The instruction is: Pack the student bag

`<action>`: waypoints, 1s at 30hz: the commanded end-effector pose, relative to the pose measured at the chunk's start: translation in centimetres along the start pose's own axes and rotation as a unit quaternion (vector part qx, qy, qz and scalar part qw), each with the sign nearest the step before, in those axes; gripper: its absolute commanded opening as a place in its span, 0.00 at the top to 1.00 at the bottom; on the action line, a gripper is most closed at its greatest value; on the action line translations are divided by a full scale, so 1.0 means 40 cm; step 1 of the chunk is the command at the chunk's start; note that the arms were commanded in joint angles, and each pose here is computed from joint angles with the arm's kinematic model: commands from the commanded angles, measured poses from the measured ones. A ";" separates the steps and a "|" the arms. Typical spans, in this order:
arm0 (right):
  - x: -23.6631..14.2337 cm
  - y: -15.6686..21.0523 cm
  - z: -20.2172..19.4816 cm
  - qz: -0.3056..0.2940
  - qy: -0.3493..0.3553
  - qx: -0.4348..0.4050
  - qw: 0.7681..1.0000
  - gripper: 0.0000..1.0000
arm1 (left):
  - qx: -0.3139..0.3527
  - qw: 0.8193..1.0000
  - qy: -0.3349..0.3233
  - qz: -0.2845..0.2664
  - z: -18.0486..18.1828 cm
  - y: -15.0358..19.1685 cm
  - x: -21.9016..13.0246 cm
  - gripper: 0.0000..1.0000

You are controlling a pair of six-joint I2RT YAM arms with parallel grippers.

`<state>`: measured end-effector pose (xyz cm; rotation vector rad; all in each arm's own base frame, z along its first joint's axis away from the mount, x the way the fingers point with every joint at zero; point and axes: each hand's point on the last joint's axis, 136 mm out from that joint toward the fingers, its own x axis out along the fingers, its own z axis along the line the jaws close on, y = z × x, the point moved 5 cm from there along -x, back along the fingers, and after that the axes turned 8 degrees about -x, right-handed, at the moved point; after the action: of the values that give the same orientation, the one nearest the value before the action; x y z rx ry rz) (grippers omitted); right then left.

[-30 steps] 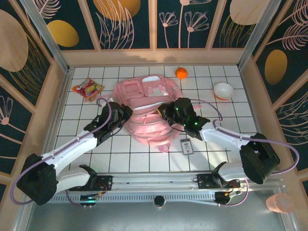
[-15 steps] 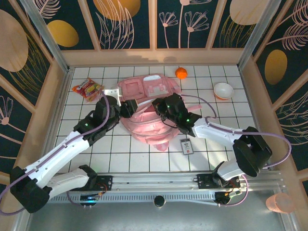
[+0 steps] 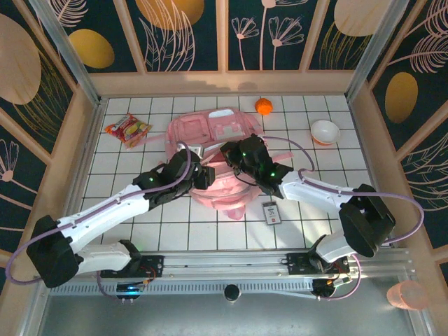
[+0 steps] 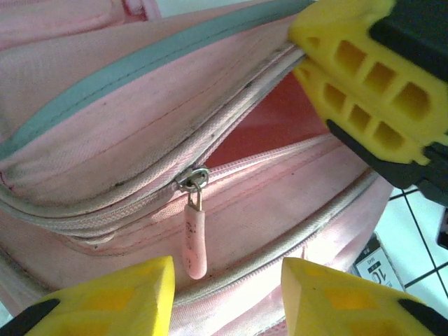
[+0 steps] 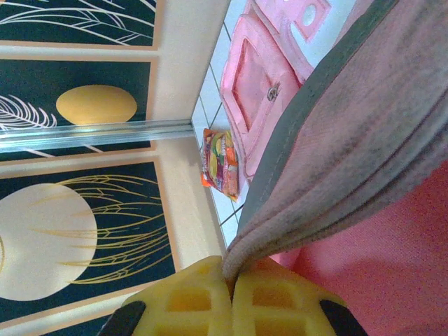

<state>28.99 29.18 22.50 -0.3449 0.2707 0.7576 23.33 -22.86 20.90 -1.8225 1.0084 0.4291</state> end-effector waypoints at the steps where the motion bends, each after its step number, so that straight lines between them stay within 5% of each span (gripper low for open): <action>1: -0.016 -0.021 0.098 -0.023 -0.060 -0.006 0.998 1.00 | -0.025 0.999 -0.021 -0.024 -0.002 -0.024 0.008 0.58; 8: -0.012 -0.010 0.109 -0.008 -0.069 -0.012 0.998 1.00 | -0.031 0.996 -0.057 -0.055 0.018 -0.036 0.043 0.57; 14: -0.034 -0.019 0.102 0.002 -0.058 -0.034 0.998 1.00 | -0.048 0.991 -0.100 -0.078 0.070 -0.032 0.047 1.00; 22: -0.100 -0.075 0.077 0.058 -0.071 -0.077 0.993 1.00 | -0.057 0.987 -0.122 -0.092 0.185 -0.060 -0.005 1.00; 30: -0.137 -0.135 0.102 0.121 -0.090 -0.132 0.980 1.00 | -0.029 0.988 -0.110 -0.106 0.200 -0.086 -0.012 1.00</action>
<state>29.13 24.67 24.57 -0.4487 0.2163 1.0189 26.25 -17.44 19.82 -1.9034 0.7714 0.4808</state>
